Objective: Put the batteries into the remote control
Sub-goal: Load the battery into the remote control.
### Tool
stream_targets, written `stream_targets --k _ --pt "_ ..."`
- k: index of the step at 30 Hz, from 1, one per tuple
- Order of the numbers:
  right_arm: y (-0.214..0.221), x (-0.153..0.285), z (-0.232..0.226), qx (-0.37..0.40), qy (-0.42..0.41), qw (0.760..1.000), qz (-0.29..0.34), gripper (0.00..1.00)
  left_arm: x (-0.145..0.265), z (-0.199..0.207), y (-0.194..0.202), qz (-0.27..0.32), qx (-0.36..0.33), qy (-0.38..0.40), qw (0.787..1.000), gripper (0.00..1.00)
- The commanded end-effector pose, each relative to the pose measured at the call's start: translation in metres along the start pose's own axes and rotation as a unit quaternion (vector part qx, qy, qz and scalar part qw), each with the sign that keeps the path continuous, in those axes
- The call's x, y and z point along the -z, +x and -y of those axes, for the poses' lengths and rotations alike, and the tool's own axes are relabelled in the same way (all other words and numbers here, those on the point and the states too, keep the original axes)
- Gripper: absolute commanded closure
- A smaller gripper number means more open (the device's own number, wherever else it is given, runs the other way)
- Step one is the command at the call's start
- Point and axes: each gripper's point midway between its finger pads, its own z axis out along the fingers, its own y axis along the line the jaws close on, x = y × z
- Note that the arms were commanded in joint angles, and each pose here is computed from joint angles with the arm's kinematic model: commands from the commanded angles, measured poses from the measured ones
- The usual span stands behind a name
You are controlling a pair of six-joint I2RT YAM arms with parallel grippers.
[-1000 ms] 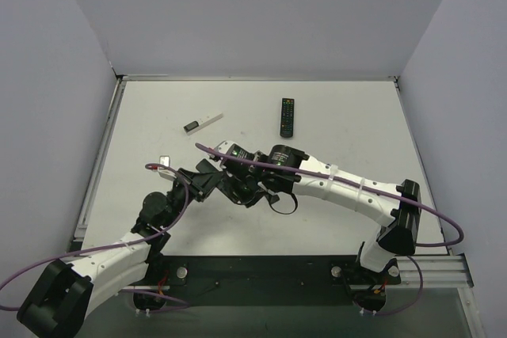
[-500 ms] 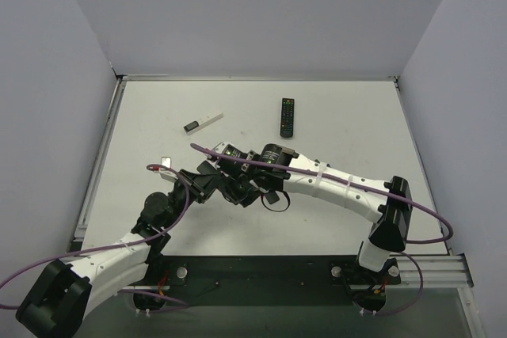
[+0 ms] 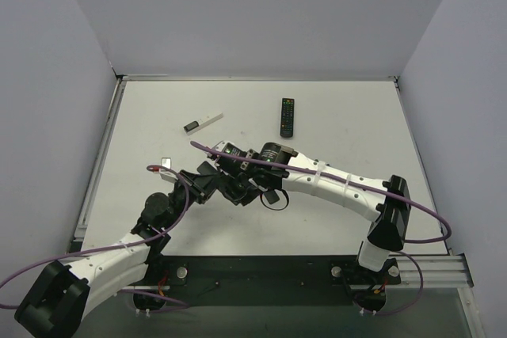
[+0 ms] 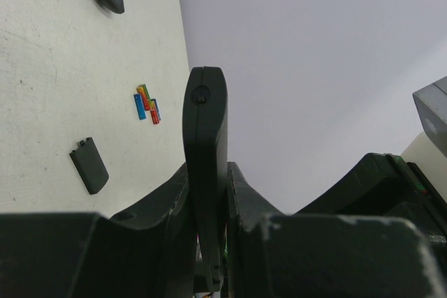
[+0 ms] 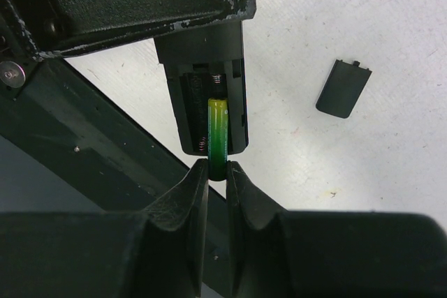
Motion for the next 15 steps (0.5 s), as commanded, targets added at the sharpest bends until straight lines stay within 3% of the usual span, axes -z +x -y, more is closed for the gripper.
stream_targets --k 1,15 --pt "-0.001 0.003 0.005 -0.006 0.015 1.0 -0.01 1.0 0.005 -0.007 0.003 0.0 -0.003 -0.002 1.0 1.0" --pt "0.005 -0.008 0.011 -0.018 0.024 0.999 -0.029 1.0 0.004 -0.016 0.004 0.0 -0.012 -0.037 0.999 1.0"
